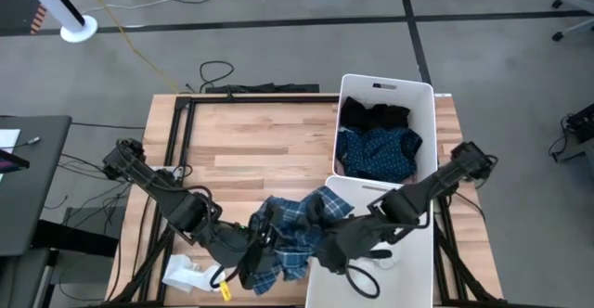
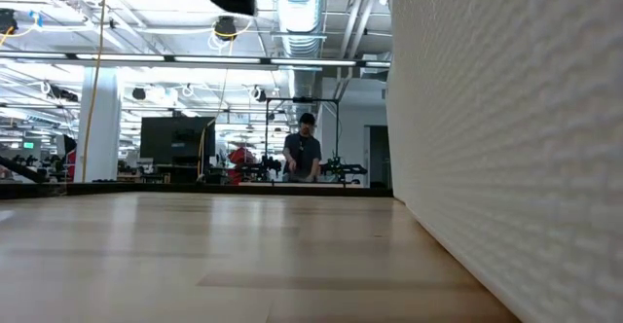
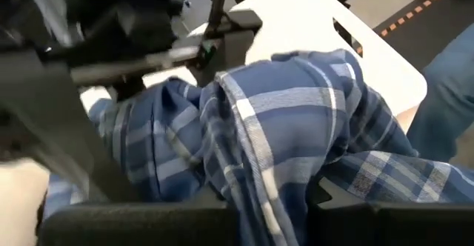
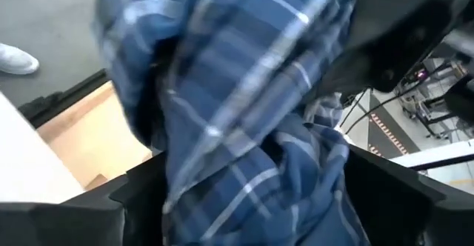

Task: Sort clothes
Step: Put the blue striped polo into the top laundry bin

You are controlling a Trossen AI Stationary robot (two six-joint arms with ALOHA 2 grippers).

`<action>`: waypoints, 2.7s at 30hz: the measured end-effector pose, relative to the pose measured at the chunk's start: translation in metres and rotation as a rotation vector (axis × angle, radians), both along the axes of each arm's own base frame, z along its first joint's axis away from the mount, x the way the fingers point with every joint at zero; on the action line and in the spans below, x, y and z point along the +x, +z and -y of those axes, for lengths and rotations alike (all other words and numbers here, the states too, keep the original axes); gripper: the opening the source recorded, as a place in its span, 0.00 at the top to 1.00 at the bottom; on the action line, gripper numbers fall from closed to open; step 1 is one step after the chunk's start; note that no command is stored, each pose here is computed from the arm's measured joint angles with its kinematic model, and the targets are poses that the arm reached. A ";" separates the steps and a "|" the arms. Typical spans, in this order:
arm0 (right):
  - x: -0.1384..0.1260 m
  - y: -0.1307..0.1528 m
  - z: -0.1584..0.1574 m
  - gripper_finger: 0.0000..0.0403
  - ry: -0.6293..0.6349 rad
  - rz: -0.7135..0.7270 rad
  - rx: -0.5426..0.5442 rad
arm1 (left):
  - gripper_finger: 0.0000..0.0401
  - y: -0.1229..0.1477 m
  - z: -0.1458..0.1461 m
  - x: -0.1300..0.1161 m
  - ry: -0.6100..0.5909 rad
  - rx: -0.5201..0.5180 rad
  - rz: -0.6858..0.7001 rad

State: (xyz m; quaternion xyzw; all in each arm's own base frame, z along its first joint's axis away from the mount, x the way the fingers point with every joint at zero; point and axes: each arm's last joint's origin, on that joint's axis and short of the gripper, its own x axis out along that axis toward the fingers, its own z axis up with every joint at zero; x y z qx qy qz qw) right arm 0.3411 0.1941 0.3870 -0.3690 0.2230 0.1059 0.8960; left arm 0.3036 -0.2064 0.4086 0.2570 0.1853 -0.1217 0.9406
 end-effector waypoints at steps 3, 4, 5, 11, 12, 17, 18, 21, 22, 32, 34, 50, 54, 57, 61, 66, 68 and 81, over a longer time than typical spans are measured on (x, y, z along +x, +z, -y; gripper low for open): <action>0.004 -0.001 0.007 0.12 -0.021 -0.004 -0.002 | 0.92 0.004 -0.002 0.000 -0.003 0.015 0.008; 0.005 -0.001 0.009 0.12 -0.030 -0.005 0.000 | 0.93 0.005 -0.002 0.000 -0.005 0.017 0.012; 0.006 -0.001 0.011 0.13 -0.040 -0.005 0.007 | 0.93 0.007 -0.002 0.000 -0.007 0.019 0.016; 0.010 -0.001 0.017 0.30 -0.066 -0.002 0.012 | 0.91 0.013 -0.003 -0.001 -0.017 0.033 0.044; 0.010 -0.001 0.018 0.35 -0.066 0.000 0.000 | 0.89 0.015 -0.003 -0.001 -0.018 0.033 0.049; 0.011 -0.001 0.020 0.71 -0.065 -0.002 -0.030 | 0.86 0.017 -0.003 -0.001 -0.017 0.037 0.062; 0.011 -0.002 0.021 0.79 -0.066 -0.005 -0.035 | 0.85 0.017 -0.003 -0.001 -0.011 0.048 0.064; 0.012 -0.002 0.023 0.91 -0.064 -0.007 -0.058 | 0.84 0.017 -0.001 -0.003 0.024 0.101 0.079; 0.013 -0.002 0.024 0.91 -0.070 -0.006 -0.060 | 0.83 0.017 0.000 -0.004 0.029 0.125 0.084; -0.004 0.015 0.036 0.91 -0.203 0.039 -0.141 | 0.52 0.033 -0.013 -0.032 0.227 0.139 0.107; -0.011 0.023 0.040 0.91 -0.238 0.063 -0.145 | 0.47 0.037 -0.016 -0.041 0.243 0.095 0.094; -0.078 0.078 0.070 0.91 -0.412 0.201 -0.113 | 0.38 0.025 -0.024 -0.084 0.346 0.031 -0.092; -0.099 0.088 0.083 0.91 -0.468 0.213 -0.073 | 0.38 0.016 -0.027 -0.095 0.423 -0.007 -0.175; -0.114 0.092 0.092 0.91 -0.508 0.211 -0.044 | 0.38 0.013 -0.026 -0.102 0.452 -0.043 -0.220; -0.131 0.094 0.107 0.91 -0.574 0.186 -0.012 | 0.38 0.009 -0.022 -0.112 0.473 -0.074 -0.249; -0.150 0.089 0.131 0.91 -0.706 0.132 0.050 | 0.38 -0.003 -0.018 -0.122 0.509 -0.096 -0.310; -0.156 0.087 0.139 0.91 -0.770 0.115 0.079 | 0.38 -0.008 -0.016 -0.126 0.522 -0.103 -0.327; -0.170 0.072 0.196 0.91 -1.184 0.034 0.183 | 0.38 -0.046 0.000 -0.141 0.583 -0.138 -0.408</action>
